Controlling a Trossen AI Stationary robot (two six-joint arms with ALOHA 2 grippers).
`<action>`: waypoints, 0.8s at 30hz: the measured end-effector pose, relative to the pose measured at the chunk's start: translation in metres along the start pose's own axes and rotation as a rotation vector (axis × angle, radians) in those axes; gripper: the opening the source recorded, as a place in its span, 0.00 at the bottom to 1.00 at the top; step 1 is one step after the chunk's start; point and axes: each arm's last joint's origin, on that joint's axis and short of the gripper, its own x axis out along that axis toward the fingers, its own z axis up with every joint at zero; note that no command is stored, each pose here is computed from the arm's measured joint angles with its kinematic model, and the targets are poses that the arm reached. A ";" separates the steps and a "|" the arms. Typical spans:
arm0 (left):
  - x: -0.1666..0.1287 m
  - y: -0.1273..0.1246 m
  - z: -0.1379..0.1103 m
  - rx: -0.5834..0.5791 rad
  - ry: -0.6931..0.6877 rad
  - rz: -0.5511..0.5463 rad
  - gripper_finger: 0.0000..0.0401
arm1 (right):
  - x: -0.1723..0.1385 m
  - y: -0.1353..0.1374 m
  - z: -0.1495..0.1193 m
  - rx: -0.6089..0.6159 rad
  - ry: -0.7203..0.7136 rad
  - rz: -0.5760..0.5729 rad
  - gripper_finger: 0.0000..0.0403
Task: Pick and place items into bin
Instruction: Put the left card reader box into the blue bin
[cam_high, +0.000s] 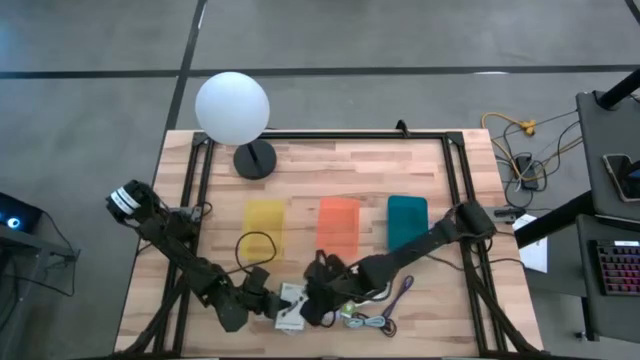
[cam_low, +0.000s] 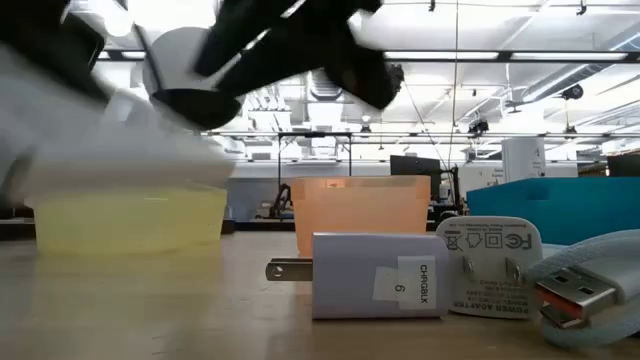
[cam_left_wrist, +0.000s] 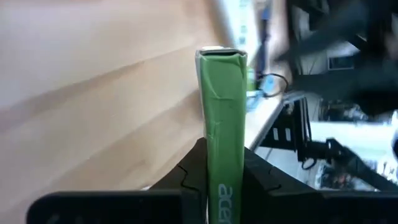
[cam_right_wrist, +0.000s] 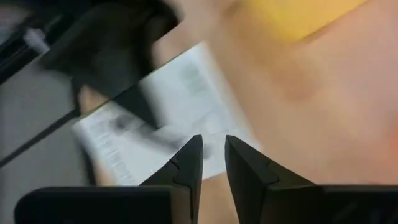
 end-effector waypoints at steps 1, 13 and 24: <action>-0.001 -0.006 0.003 0.041 -0.006 -0.010 0.09 | -0.009 -0.002 0.003 -0.012 -0.021 -0.043 0.15; 0.034 -0.047 0.088 0.414 -0.022 -0.126 0.07 | -0.139 -0.035 0.020 0.172 -0.232 -0.409 0.15; 0.052 -0.053 0.185 0.408 -0.076 -0.093 0.07 | -0.178 -0.073 0.022 0.364 -0.205 -0.622 0.15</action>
